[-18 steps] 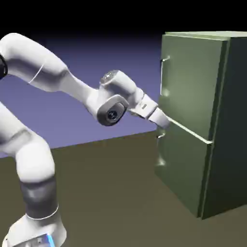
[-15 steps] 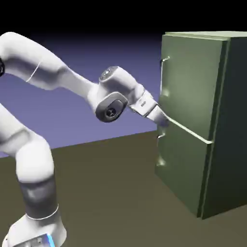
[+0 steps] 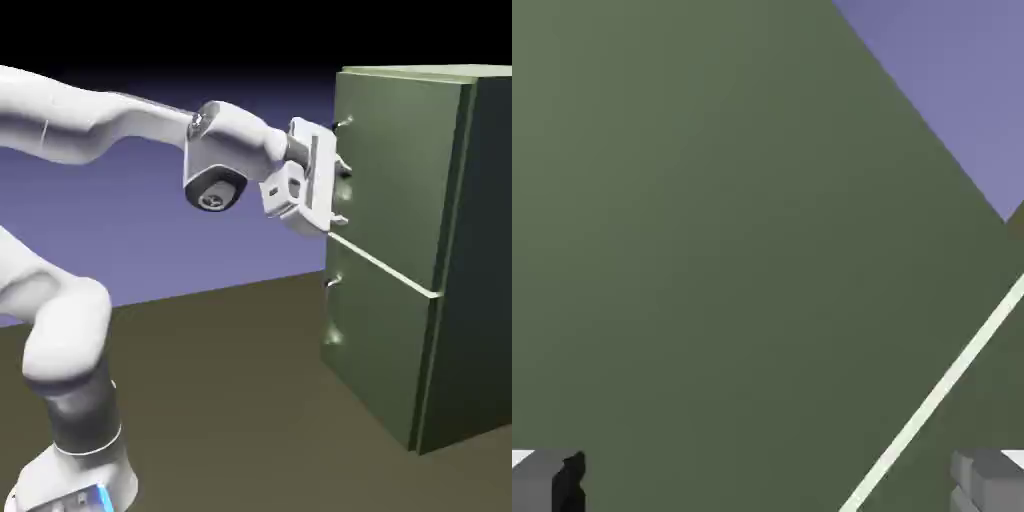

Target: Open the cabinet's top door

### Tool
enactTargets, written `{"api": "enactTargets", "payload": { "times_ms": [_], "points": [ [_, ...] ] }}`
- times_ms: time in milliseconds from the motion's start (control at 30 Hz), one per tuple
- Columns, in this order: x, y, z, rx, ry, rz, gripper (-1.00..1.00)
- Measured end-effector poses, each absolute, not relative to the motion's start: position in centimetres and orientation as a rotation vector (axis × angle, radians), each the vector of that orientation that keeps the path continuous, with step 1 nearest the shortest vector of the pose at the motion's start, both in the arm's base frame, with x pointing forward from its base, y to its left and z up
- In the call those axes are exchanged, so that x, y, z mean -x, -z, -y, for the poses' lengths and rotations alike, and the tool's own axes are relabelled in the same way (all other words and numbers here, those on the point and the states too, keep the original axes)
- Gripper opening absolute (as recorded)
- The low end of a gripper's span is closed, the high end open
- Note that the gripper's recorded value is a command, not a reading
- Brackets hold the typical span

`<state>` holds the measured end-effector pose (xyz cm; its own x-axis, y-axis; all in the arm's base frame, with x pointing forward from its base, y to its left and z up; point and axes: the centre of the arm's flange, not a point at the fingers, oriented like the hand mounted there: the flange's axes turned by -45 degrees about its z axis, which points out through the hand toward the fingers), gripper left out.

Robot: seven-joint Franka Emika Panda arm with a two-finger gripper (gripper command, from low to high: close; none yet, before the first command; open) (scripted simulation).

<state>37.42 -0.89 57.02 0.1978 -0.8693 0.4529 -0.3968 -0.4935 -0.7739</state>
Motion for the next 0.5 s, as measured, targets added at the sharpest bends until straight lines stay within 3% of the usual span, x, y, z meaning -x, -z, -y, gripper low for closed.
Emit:
{"api": "enactTargets", "payload": {
  "times_ms": [500],
  "points": [
    [-35.8, -60.3, -2.5, 1.184, 0.973, -1.532, 0.00]
  ]
}}
